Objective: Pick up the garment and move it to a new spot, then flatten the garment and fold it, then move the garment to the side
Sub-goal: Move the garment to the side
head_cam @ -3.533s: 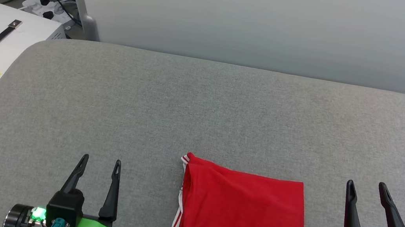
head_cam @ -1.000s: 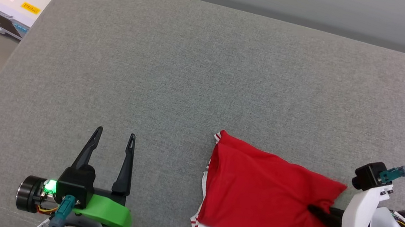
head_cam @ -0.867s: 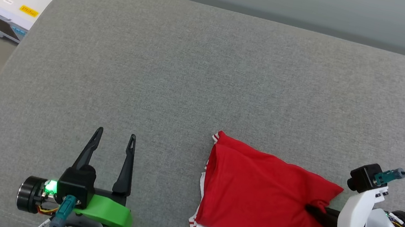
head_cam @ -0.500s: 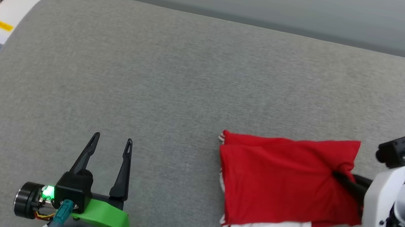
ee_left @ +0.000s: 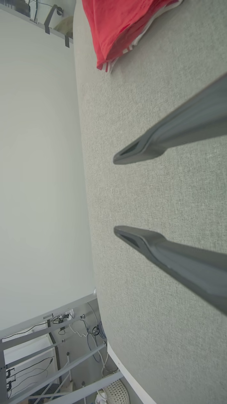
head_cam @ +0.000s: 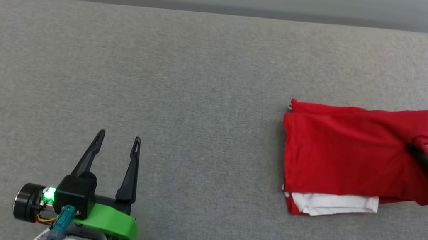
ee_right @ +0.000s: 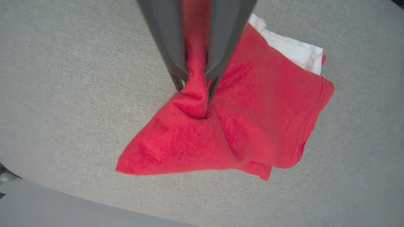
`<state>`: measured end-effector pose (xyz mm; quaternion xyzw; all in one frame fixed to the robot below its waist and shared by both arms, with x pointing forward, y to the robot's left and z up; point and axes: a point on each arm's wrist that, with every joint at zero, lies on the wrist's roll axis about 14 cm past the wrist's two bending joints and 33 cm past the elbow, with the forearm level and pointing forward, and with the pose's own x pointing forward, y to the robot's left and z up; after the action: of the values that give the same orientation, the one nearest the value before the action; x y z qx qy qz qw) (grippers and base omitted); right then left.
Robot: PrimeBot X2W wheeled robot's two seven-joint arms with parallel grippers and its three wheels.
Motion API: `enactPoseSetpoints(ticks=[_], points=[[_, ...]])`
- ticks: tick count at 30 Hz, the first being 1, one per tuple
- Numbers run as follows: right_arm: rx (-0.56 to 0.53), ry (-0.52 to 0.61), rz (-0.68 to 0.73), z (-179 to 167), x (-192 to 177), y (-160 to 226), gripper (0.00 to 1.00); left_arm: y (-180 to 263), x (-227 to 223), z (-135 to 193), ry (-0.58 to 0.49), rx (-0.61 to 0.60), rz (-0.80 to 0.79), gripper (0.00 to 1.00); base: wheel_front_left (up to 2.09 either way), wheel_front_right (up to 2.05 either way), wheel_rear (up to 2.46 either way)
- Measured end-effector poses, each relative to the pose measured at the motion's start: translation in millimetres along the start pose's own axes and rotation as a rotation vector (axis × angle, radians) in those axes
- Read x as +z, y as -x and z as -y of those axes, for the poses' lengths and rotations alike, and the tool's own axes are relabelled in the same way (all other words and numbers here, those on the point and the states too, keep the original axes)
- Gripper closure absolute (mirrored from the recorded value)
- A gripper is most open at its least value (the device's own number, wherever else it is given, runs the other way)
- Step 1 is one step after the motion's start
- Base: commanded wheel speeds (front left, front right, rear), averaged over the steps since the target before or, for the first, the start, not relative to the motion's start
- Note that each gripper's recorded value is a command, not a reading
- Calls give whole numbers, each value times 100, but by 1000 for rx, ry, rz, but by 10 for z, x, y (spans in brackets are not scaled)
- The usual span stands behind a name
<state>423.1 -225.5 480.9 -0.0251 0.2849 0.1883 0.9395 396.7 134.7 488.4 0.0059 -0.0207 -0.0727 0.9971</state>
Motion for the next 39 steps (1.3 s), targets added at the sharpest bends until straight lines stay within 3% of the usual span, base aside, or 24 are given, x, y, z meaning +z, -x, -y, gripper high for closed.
enactPoseSetpoints(ticks=[9, 16, 23, 29, 35, 36, 37, 39], points=[[-193, 11, -42, 733, -40, 50, 100, -316, -131, 119, 3, -63, -6, 0, 0, 0, 0], [-399, 60, -156, 1498, -136, 130, 100, -524, -311, 163, 7, -95, -25, 0, 0, 0, 0], [-554, 86, -267, 2036, -304, 134, 100, -633, -530, 149, 9, -104, -61, 0, 0, 0, 0], [-662, 86, -289, 2392, -342, 166, 100, -669, -668, 86, 0, -98, -87, 0, 0, 0, 0], [-694, 92, -263, 2492, -359, 91, 99, -669, -746, 46, -6, -88, -105, 0, 0, 0, 0], [-697, 83, -261, 2492, -383, 93, 54, -670, -737, 46, -6, -88, -103, 0, 0, 0, 0], [-704, 90, -252, 2500, -381, 109, 0, -670, -723, 49, -7, -88, -100, 0, 0, 0, 0], [-721, 118, -237, 2531, -355, 171, 0, -667, -690, 56, -8, -90, -93, 0, 0, 0, 0]])
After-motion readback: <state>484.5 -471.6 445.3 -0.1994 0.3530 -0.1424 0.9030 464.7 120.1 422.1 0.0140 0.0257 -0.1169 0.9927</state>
